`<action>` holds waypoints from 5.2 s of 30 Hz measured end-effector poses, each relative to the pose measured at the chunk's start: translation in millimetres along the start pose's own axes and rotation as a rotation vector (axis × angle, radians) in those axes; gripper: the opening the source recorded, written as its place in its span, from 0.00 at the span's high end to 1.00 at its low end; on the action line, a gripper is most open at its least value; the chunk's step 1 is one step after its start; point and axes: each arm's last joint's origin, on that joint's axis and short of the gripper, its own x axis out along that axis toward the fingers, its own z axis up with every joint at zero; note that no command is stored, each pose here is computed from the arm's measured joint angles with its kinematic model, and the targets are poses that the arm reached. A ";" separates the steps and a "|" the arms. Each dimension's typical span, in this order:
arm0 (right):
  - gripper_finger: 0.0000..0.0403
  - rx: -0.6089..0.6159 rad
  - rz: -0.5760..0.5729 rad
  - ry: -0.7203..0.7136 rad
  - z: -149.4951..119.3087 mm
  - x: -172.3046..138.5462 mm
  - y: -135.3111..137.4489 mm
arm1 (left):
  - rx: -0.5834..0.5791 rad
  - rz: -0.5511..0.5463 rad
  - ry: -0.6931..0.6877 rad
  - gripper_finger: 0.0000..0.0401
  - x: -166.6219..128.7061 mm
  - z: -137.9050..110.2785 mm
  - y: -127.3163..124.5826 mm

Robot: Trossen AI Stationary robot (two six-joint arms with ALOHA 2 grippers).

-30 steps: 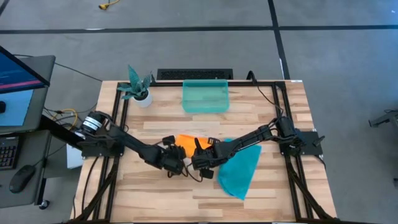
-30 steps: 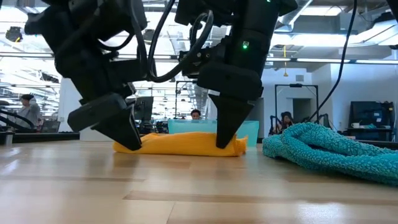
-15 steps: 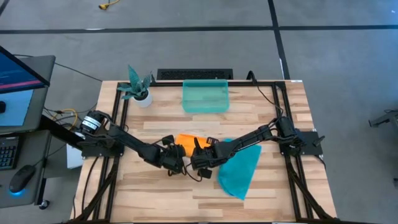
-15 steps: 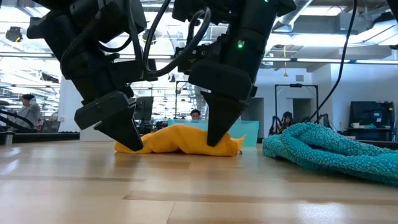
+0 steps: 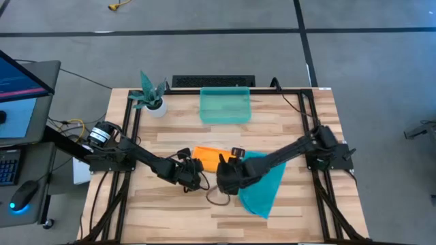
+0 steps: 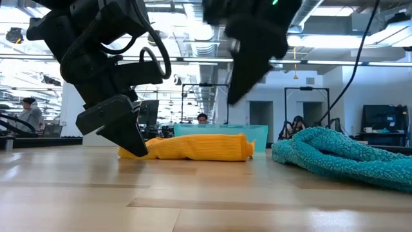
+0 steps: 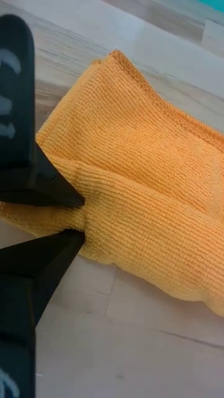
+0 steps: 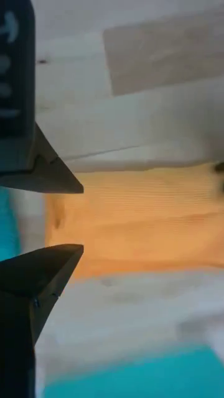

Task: Roll microfiber towels into tight, uniform cylinder then place into a basket
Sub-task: Roll the yellow microfiber cloth

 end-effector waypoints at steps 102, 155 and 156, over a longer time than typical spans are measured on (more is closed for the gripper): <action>0.94 -0.080 0.269 -0.165 -30.7 75.1 35.6 | 0.187 0.222 -0.168 0.81 -70.0 -15.5 -5.9; 0.97 0.229 0.441 -0.108 -19.8 36.0 14.4 | 0.229 -0.156 -0.173 0.81 -83.0 -23.9 -42.7; 0.98 0.239 0.441 -0.105 -19.6 36.4 13.7 | 0.230 -0.159 -0.167 0.81 -82.8 -24.2 -42.7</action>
